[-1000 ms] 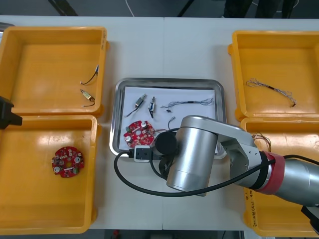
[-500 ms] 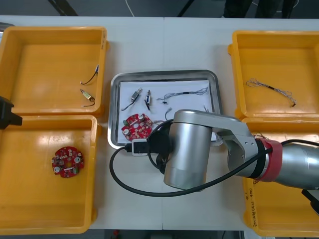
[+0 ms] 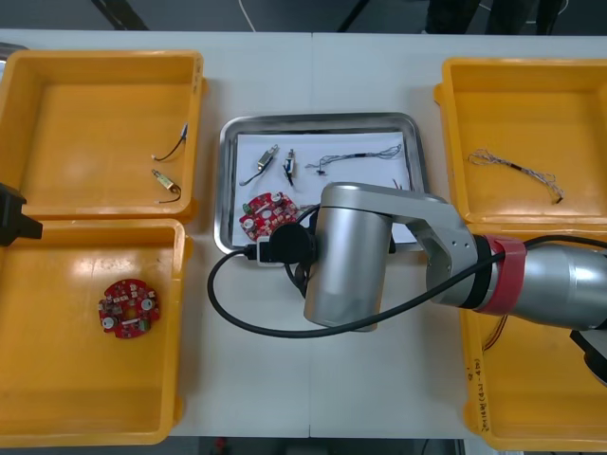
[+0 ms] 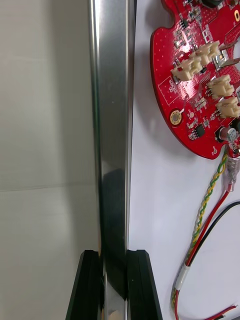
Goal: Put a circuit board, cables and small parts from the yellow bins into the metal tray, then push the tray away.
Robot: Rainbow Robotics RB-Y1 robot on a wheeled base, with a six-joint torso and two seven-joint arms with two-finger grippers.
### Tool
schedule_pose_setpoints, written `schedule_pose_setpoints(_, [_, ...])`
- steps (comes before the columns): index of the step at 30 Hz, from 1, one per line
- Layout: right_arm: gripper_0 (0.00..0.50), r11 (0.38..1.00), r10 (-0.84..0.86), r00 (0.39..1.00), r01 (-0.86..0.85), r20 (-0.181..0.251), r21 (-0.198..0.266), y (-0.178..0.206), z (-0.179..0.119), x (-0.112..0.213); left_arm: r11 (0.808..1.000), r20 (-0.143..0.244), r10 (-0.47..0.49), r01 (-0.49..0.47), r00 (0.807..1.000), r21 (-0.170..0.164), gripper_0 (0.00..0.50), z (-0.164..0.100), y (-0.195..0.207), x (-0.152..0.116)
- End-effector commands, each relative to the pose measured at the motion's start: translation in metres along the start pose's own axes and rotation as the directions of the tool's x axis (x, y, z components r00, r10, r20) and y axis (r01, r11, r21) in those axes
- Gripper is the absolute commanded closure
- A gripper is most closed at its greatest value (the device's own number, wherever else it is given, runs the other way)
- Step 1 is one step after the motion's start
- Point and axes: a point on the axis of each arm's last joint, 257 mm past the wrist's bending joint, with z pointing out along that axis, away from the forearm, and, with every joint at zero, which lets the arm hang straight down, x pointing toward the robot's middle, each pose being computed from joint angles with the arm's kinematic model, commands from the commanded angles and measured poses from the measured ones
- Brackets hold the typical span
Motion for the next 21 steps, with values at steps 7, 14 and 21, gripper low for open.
schedule_pose_setpoints(7, [0.500,0.994,0.012,1.000,-0.014,0.026,0.108,-0.058,-0.011,-0.032,0.991,0.020,0.123,-0.122,0.992,-0.053,0.000,-0.015,0.016,-0.003])
schedule_pose_setpoints(14, [0.500,0.989,0.020,0.999,-0.025,0.037,0.143,-0.082,-0.007,-0.037,0.991,0.020,0.123,-0.122,0.992,-0.053,0.000,-0.015,0.016,-0.003])
schedule_pose_setpoints(21, [0.500,0.982,0.025,0.999,-0.033,0.046,0.184,-0.105,-0.005,-0.039,0.991,0.020,0.123,-0.122,0.992,-0.053,0.000,-0.015,0.016,-0.003])
